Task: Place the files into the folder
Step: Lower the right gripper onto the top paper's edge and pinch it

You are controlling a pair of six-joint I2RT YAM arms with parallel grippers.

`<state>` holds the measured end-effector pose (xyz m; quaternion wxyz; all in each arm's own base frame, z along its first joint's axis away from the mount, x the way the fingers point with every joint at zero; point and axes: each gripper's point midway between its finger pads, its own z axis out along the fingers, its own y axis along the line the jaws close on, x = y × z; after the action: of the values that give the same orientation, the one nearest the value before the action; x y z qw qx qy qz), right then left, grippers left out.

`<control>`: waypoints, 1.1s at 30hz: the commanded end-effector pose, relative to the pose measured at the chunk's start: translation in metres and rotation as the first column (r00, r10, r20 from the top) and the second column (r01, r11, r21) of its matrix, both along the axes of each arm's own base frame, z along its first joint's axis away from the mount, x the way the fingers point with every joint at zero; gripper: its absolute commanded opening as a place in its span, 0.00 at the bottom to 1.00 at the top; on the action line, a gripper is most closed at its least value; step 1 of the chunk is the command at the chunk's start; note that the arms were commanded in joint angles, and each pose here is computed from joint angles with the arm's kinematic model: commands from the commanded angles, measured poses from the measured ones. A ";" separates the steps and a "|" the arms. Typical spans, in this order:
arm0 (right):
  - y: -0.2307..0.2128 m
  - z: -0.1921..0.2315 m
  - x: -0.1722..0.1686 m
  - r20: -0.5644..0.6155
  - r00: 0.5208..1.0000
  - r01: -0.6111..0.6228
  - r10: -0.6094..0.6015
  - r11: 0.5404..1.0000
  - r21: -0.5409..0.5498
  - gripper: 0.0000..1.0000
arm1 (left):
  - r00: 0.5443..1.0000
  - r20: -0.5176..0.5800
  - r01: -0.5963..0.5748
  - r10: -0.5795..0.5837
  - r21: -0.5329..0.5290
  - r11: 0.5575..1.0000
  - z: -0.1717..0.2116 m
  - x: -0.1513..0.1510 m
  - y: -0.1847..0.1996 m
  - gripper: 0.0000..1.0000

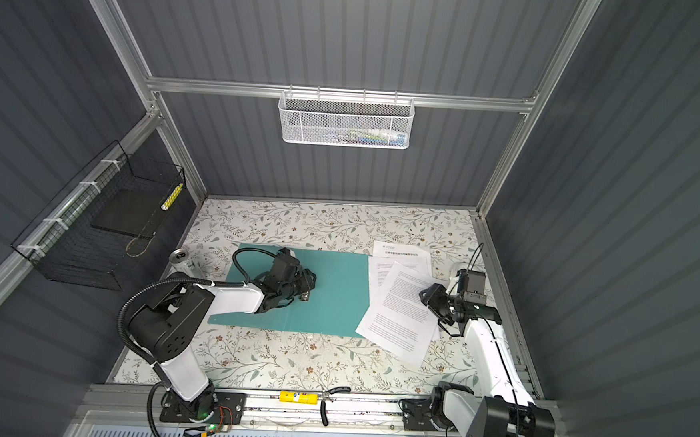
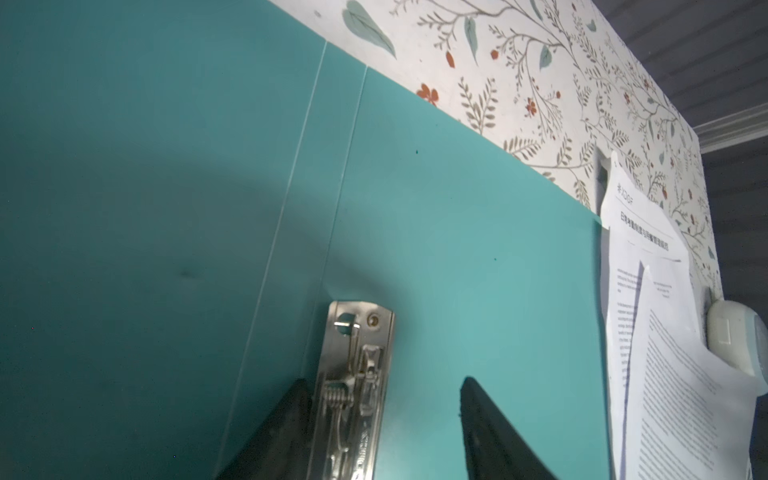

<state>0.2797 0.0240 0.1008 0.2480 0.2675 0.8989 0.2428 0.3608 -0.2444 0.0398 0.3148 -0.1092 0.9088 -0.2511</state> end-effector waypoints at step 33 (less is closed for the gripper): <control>-0.095 -0.043 -0.012 -0.070 0.948 0.298 -0.311 0.942 -0.153 0.51 | 0.977 0.151 0.152 -0.150 -0.004 0.988 0.072 0.021 -0.025 0.87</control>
<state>0.2649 -0.0665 0.0666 0.2587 0.3919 0.8730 0.1314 0.3799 -0.2667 0.1112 0.3647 -0.0382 0.8865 -0.2822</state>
